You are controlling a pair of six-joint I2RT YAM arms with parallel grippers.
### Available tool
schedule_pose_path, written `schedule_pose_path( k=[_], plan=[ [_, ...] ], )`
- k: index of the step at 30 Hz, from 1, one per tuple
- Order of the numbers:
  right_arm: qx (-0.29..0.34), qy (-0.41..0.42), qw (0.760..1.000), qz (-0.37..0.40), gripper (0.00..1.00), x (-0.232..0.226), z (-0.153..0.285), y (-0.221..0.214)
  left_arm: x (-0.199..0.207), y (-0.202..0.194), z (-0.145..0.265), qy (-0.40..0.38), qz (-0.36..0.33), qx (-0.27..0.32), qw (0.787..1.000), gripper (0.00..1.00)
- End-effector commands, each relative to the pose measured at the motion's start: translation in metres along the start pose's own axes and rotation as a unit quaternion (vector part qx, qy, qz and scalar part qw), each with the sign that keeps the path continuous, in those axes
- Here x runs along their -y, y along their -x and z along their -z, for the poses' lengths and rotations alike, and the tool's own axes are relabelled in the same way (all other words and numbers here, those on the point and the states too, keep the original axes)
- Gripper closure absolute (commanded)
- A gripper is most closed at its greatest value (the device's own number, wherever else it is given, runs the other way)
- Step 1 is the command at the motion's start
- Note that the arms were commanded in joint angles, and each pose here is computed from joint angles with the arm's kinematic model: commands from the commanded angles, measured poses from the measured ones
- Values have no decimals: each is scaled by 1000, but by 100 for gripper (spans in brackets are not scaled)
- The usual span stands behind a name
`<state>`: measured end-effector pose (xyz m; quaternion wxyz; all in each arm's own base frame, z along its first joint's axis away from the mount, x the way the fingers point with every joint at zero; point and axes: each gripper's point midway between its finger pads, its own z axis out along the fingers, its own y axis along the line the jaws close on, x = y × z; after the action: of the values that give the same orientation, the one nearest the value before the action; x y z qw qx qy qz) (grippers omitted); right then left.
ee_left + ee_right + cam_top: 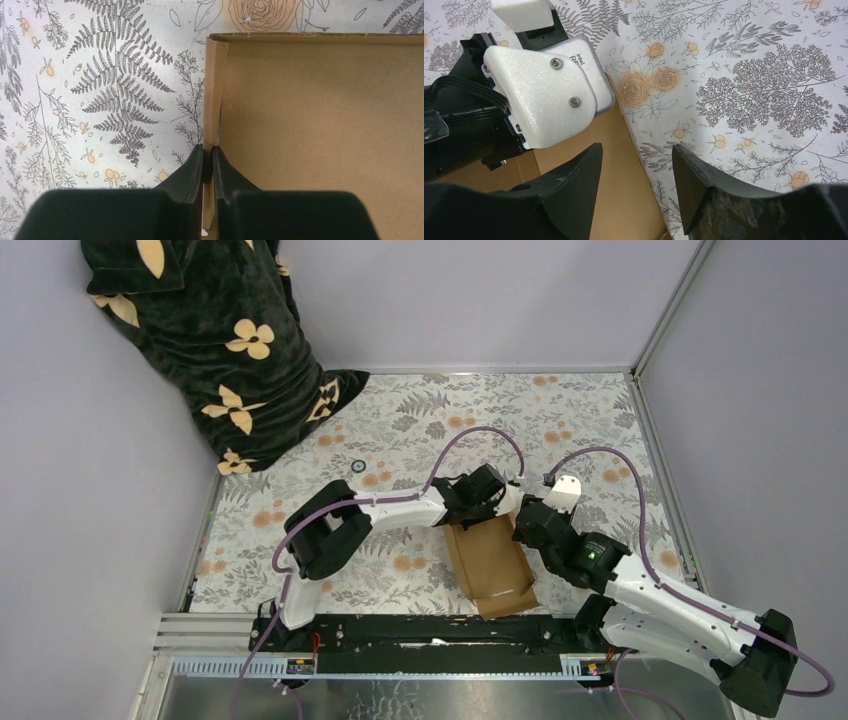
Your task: Fold the paper box
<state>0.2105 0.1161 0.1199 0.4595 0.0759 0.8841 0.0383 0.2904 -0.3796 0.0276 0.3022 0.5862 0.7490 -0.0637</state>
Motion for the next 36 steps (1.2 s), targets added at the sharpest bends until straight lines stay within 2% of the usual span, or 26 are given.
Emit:
schedule_pose_path(
  k=[1, 13, 27, 36],
  plan=[
    [5, 7, 1000, -5, 39, -4, -2, 3, -13, 1, -7, 59, -15, -3, 998, 87],
    [3, 11, 1000, -8, 39, -2, -2, 1, -9, -8, -20, 98, -42, -33, 994, 88],
    [2, 13, 1000, -11, 39, -1, -3, 0, 13, -5, -26, 100, -61, -46, 992, 88],
    [2, 19, 1000, -13, 39, -3, -1, 1, 20, 3, -29, 65, -38, -25, 997, 77]
  ],
)
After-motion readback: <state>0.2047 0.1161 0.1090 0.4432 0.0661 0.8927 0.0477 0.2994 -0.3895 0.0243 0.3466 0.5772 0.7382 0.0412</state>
